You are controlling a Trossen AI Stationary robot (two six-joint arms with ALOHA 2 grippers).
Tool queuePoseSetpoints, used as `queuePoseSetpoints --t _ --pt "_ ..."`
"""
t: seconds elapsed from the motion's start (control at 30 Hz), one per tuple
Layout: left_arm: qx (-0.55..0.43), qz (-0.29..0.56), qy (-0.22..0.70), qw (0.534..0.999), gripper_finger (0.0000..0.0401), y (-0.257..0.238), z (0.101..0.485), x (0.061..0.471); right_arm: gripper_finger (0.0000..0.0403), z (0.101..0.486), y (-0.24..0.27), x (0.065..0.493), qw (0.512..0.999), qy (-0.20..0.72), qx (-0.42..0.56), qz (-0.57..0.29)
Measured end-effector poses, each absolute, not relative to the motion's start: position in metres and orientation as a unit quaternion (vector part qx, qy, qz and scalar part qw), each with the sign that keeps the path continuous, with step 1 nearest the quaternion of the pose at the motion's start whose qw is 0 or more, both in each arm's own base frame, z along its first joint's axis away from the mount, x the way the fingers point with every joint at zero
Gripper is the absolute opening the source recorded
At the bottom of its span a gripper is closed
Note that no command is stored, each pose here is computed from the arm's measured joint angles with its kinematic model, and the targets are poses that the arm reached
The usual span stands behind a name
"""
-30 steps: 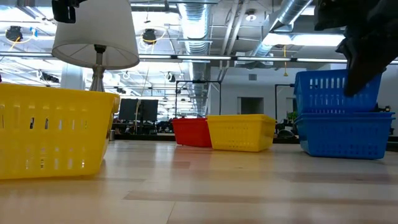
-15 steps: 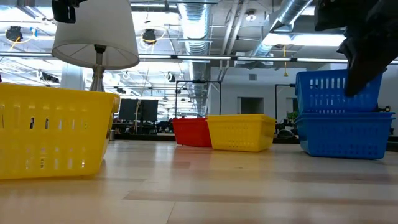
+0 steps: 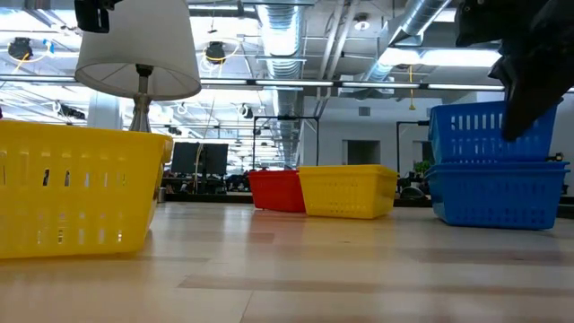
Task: Stack baskets by color
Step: Stack the blue bin on the blue bins
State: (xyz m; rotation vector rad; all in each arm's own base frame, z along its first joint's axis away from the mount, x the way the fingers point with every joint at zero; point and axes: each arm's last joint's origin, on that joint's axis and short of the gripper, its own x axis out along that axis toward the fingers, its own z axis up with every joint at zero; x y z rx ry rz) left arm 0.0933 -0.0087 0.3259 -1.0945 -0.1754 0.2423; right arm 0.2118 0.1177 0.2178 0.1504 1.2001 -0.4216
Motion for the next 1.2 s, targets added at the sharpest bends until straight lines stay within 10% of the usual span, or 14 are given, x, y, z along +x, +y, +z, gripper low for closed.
queuePoseSetpoints --t 1.2 --pt "-0.511 0.116 -0.082 0.848 0.0233 -0.0087 0.3259 0.0933 0.0024 0.2179 0.1177 0.2117 0.802 0.561 0.069 -0.196"
